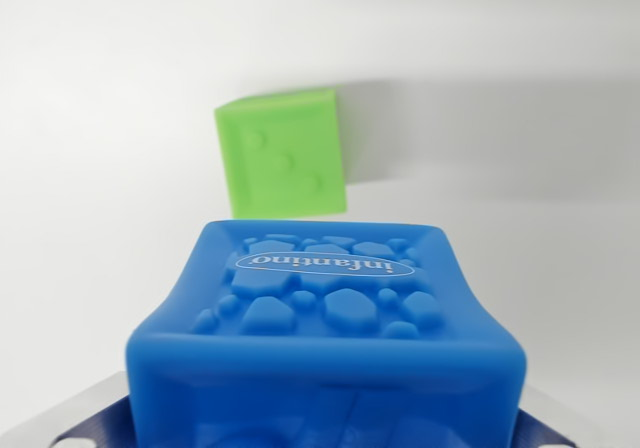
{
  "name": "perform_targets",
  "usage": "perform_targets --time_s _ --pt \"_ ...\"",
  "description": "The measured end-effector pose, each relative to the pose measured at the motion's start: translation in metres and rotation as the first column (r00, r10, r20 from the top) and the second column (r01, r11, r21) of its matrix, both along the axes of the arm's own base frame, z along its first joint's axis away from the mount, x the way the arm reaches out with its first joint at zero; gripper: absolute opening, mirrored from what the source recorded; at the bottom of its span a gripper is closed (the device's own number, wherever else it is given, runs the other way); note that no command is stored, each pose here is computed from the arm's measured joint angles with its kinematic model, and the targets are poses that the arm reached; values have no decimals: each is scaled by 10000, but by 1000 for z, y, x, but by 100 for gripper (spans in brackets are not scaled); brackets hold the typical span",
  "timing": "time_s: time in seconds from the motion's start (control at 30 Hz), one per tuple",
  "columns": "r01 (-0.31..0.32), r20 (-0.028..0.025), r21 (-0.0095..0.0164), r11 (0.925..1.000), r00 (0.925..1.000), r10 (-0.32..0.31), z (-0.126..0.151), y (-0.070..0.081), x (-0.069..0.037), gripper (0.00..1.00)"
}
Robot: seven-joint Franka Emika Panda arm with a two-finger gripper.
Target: Stack cube
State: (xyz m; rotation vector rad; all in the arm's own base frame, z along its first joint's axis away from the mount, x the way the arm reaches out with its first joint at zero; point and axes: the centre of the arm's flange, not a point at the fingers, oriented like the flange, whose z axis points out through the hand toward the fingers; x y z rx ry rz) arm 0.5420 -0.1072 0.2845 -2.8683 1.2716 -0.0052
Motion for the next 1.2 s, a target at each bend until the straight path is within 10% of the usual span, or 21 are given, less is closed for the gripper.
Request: perform_targets --time_s 0.6,0.83,1.2 --pt "-1021 -9 -2 9948 9948 1021 13 19 20 0" --pt "-1041 -108 5 9946 9945 1041 -16 18 21 0" --pt "-1056 -90 -22 9944 9944 1056 -45 18 21 0"
